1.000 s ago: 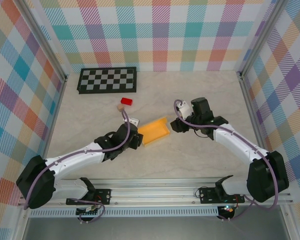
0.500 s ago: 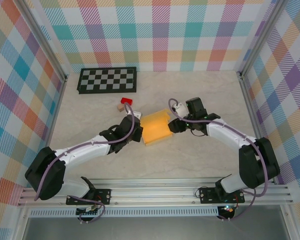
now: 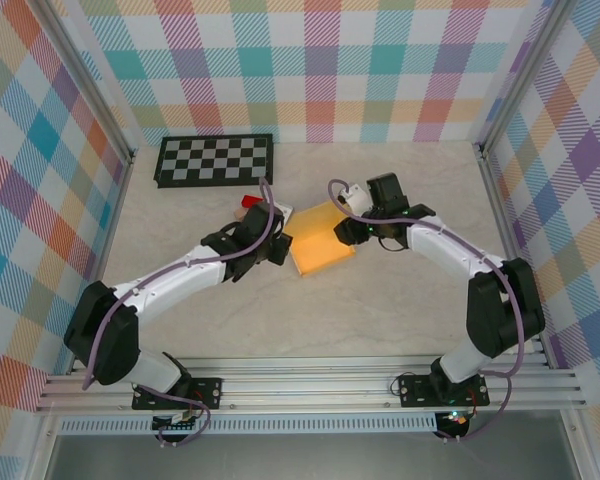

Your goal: Fold the paper box

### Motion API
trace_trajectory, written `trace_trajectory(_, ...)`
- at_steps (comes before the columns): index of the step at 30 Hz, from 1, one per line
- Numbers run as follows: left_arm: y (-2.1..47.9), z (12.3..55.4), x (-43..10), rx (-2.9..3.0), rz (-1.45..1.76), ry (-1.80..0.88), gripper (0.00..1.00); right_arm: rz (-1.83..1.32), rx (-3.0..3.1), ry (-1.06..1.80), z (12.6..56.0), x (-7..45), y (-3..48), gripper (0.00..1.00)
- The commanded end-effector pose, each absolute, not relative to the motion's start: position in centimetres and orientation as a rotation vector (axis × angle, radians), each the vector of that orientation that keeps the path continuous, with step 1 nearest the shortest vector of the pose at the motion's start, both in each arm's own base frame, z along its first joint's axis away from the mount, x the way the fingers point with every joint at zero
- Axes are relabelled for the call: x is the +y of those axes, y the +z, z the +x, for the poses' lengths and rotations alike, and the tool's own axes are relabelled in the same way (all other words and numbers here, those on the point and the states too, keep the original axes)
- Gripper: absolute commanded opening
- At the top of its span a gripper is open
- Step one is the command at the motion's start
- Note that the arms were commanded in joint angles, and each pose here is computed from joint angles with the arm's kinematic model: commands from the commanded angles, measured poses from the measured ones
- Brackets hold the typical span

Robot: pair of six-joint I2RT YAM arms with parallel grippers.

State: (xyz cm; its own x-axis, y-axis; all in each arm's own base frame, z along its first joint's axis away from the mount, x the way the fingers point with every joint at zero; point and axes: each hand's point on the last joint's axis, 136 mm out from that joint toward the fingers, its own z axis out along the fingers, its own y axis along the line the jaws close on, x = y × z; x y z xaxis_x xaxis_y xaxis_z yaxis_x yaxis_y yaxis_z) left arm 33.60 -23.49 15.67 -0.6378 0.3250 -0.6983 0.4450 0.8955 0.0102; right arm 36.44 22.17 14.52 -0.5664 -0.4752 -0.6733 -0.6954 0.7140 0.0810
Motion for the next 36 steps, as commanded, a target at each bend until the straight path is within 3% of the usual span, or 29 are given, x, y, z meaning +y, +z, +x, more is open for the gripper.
trace_trajectory(1, 15.3, 32.5, -24.0, 2.369, 0.712, -0.252, 0.0, -1.046, 2.223, 0.425, 35.6, 21.8, 16.1, 0.48)
trace_trajectory(10, 15.6, 32.6, -24.3, 2.414, 0.766, -0.296, 0.0, -1.082, 2.215, 0.56, 35.6, 22.4, 17.6, 0.46)
trace_trajectory(14, 15.8, 33.3, -24.1, 2.426, 0.735, -0.263, 0.0, -1.055, 2.256, 0.609, 35.7, 22.9, 17.2, 0.36)
trace_trajectory(27, 16.8, 33.8, -24.4, 2.393, 0.802, -0.238, 0.0, -1.079, 2.244, 0.642, 35.1, 20.9, 16.2, 0.31)
trace_trajectory(30, 16.9, 33.4, -24.5, 2.388, 0.825, -0.263, 0.0, -1.045, 2.229, 0.662, 35.8, 20.0, 16.5, 0.32)
trace_trajectory(33, 16.9, 33.1, -24.6, 2.39, 0.846, -0.272, 0.0, -1.033, 2.219, 0.692, 36.0, 19.5, 16.8, 0.42)
trace_trajectory(36, 16.7, 33.0, -24.4, 2.397, 0.859, -0.256, 0.0, -1.052, 2.15, 0.739, 35.6, 19.1, 17.4, 0.44)
